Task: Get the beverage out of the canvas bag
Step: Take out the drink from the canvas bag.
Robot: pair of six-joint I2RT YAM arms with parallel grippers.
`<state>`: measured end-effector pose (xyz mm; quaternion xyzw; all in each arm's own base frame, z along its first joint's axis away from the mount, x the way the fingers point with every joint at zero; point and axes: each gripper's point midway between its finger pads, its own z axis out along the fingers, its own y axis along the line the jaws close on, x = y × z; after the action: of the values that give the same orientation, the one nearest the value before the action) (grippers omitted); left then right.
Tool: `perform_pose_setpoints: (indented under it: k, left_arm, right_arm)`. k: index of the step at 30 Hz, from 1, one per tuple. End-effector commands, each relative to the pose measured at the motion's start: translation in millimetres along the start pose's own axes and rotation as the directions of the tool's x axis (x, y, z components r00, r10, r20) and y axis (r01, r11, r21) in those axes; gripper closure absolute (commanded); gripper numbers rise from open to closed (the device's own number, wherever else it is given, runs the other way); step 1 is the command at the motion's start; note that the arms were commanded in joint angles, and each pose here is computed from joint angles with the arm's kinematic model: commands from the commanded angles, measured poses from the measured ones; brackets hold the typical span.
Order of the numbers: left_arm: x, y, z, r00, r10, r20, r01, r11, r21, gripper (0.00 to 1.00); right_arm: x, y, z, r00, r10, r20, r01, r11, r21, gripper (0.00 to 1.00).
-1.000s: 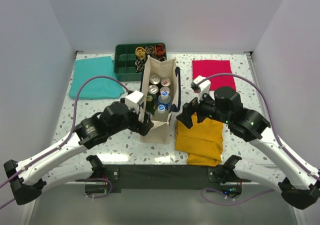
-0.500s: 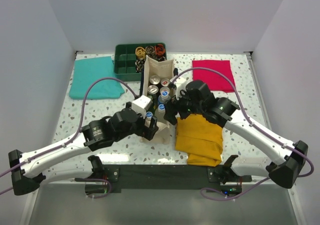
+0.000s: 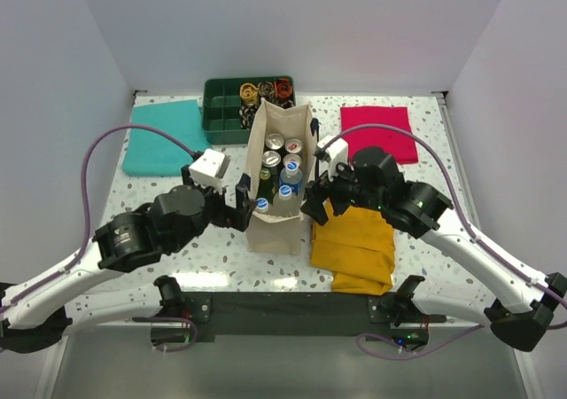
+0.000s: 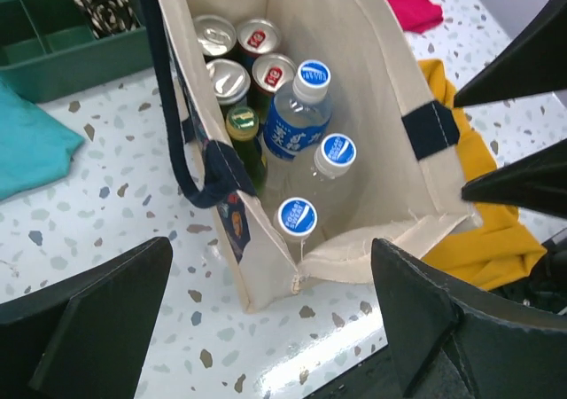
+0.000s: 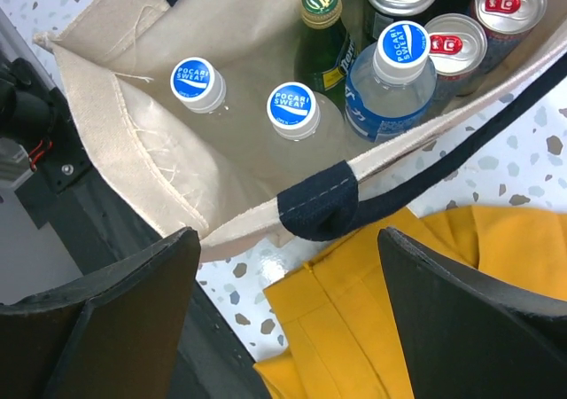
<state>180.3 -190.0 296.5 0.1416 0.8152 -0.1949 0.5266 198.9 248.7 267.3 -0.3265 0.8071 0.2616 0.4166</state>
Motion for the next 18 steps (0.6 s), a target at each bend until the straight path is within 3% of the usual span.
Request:
perform_pose_setpoints:
  k: [1, 6, 10, 18]
  left_arm:
    - [-27, 5, -5, 0.998, 0.045, 0.035, -0.044, 0.998, -0.051, 0.0]
    - [-49, -24, 3, 0.994, 0.088, 0.067, -0.091, 0.995, 0.047, 0.0]
    - [-45, -35, 20, 0.989, 0.144, 0.031, -0.146, 0.988, 0.057, 0.0]
    - [-59, -29, 26, 0.983, 0.17, 0.068, -0.17, 0.985, -0.01, 0.0]
  right_arm:
    - [18, 4, 11, 0.996, -0.026, -0.086, 0.023, 0.999, -0.032, 0.15]
    - [29, 4, 23, 0.987, -0.036, -0.154, 0.031, 0.999, -0.034, 0.17]
    - [35, 7, 21, 0.981, -0.062, -0.183, 0.056, 0.998, -0.037, 0.16]
    - [6, 15, 9, 0.993, -0.078, -0.091, 0.077, 0.997, -0.012, 0.13]
